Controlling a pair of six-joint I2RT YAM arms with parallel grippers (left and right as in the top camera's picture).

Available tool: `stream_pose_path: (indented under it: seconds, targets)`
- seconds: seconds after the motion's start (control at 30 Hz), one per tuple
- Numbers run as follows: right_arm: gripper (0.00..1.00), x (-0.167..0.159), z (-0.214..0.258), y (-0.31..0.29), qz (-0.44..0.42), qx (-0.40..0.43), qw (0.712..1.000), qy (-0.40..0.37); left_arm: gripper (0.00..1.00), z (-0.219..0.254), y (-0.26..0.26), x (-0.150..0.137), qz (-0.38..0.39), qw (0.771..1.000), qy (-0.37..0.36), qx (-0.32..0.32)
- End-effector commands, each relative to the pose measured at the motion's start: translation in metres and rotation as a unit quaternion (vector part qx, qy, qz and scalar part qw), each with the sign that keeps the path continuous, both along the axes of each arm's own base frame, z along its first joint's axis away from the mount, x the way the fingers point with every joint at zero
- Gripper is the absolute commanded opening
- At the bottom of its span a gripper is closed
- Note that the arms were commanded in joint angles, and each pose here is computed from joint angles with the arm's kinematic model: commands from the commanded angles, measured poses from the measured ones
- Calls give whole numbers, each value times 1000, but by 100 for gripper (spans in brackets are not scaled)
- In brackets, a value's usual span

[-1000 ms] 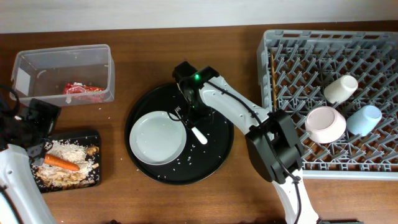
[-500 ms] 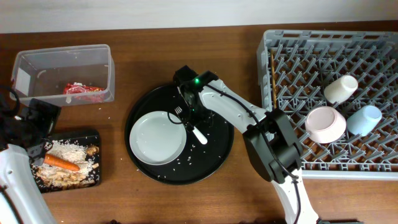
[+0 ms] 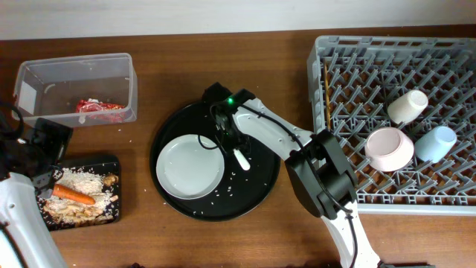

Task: Sort waste into correct bins and load items into the dishwasher rack
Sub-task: 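Carry the fork right and release it upright in the rack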

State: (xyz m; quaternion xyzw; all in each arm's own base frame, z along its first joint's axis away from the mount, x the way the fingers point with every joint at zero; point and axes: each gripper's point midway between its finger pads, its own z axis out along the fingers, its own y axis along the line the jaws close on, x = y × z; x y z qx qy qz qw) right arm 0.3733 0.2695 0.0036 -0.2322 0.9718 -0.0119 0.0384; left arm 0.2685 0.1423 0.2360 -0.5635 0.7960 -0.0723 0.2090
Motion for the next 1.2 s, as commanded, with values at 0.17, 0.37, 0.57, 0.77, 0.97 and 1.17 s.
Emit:
stream_pose_path:
  seconds: [0.17,0.37,0.57,0.77,0.97,1.17]
  targets:
    - [28,8,-6,-18,-42,-41,998,-19,99,1,2,-2,10,1000,0,1]
    - [18,9,8,-19,-44,-34,998,-26,99,1,2,-2,10,1000,0,1]
    - [9,11,24,-18,-56,-28,997,-33,99,1,2,-2,10,1000,0,1]
    - [4,23,49,-27,-87,-21,995,-35,99,1,2,-2,10,1000,0,1]
    - [4,36,90,-43,-115,0,993,-27,99,1,2,-2,10,1000,0,1]
    - [4,58,162,-95,-175,21,982,-59,99,1,2,-2,10,1000,0,1]
